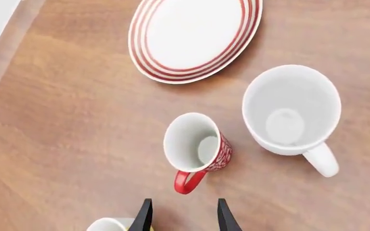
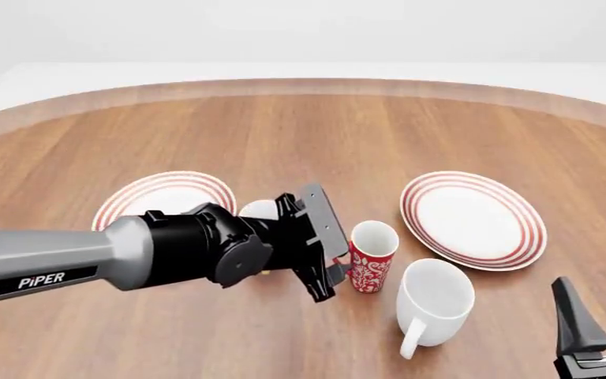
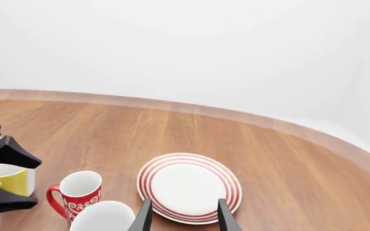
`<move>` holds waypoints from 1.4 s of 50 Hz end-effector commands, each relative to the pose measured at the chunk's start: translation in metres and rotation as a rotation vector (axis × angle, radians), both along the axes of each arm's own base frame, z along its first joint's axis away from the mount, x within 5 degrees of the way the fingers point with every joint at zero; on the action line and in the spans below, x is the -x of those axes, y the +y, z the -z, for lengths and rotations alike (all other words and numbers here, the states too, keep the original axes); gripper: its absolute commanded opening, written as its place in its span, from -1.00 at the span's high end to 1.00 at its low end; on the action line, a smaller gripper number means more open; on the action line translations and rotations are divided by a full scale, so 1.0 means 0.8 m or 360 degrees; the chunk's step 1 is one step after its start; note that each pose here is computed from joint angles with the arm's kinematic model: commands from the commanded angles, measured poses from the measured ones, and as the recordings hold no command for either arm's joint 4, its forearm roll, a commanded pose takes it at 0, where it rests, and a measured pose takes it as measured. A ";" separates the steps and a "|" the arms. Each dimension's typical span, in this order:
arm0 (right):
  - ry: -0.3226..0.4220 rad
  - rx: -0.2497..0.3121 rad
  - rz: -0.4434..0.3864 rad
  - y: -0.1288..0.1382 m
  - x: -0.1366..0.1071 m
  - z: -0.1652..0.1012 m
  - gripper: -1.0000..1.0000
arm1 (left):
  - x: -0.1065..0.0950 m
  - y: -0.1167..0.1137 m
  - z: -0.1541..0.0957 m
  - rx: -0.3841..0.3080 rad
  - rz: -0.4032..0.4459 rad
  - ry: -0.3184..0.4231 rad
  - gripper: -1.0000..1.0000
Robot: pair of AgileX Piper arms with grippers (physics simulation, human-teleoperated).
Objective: Put the red mug on the left plate.
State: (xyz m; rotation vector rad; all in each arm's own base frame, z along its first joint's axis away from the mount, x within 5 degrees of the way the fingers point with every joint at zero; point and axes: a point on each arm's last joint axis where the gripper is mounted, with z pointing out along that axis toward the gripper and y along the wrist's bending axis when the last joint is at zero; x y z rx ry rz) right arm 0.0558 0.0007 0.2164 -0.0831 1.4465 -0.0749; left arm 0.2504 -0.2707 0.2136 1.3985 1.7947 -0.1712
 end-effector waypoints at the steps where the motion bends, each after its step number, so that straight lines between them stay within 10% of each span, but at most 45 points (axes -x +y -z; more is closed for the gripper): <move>1: 0.0000 -0.0002 0.0002 0.000 0.000 0.000 -1.00 | -0.005 -0.001 0.015 -0.0024 -0.0013 0.0026 -1.00; 70: 0.0012 -0.0028 0.0020 -0.001 0.000 0.001 -1.00 | -0.055 -0.024 0.056 -0.0129 -0.0039 0.0073 -1.00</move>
